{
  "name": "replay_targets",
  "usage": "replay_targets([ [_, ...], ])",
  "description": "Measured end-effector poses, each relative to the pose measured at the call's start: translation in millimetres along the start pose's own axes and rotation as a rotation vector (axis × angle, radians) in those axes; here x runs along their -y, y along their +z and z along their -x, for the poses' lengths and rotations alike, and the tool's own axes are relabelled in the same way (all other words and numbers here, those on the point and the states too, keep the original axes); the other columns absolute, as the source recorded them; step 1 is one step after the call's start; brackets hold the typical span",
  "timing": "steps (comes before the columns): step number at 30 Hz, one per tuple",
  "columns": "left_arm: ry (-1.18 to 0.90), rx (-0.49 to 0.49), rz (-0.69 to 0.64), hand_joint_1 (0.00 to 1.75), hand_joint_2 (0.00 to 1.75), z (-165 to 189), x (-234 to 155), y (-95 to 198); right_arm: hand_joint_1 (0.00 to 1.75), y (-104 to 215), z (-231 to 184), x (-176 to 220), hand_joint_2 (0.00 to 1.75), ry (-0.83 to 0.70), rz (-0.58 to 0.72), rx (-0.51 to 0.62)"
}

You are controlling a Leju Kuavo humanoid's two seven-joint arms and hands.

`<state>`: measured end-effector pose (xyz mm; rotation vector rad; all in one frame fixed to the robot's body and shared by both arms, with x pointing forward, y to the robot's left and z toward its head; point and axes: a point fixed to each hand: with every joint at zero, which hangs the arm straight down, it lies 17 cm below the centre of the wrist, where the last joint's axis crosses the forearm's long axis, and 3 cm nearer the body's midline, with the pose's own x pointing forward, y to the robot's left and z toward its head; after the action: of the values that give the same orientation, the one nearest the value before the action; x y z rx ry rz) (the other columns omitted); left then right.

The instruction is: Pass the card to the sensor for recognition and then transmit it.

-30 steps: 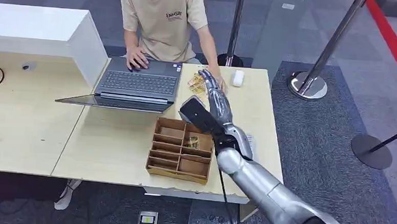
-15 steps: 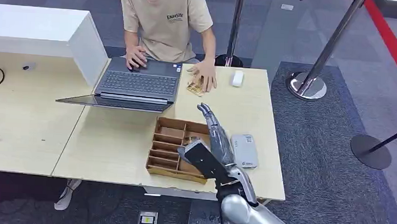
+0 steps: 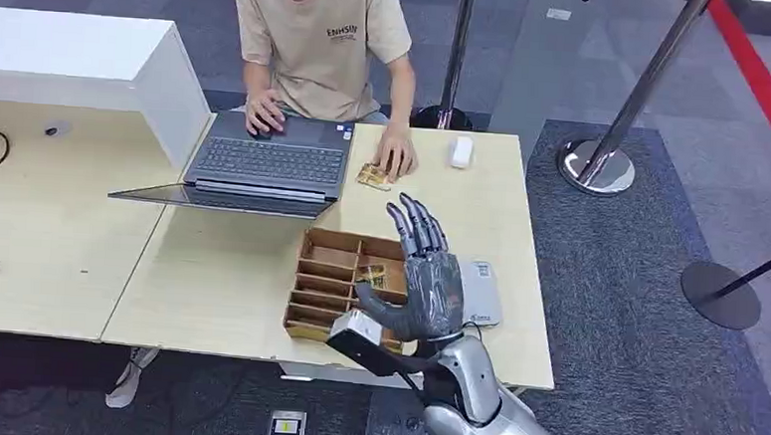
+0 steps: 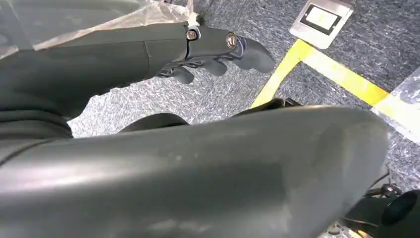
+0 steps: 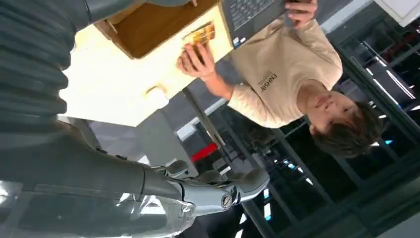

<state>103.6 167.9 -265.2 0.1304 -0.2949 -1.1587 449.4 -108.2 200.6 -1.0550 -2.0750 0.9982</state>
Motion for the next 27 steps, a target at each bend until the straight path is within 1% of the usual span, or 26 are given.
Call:
replay_targets([
  [12,-0.003,0.000,0.000,0.00,0.00,-0.1,-0.4,-0.1,0.00,15.6,4.9,-27.4,1.75,-0.057,-0.078,-0.037],
  [27,-0.004,0.003,0.008,0.00,0.00,-1.0,0.1,0.1,0.00,44.9,15.6,-72.1,1.75,-0.073,-0.205,-0.077],
])
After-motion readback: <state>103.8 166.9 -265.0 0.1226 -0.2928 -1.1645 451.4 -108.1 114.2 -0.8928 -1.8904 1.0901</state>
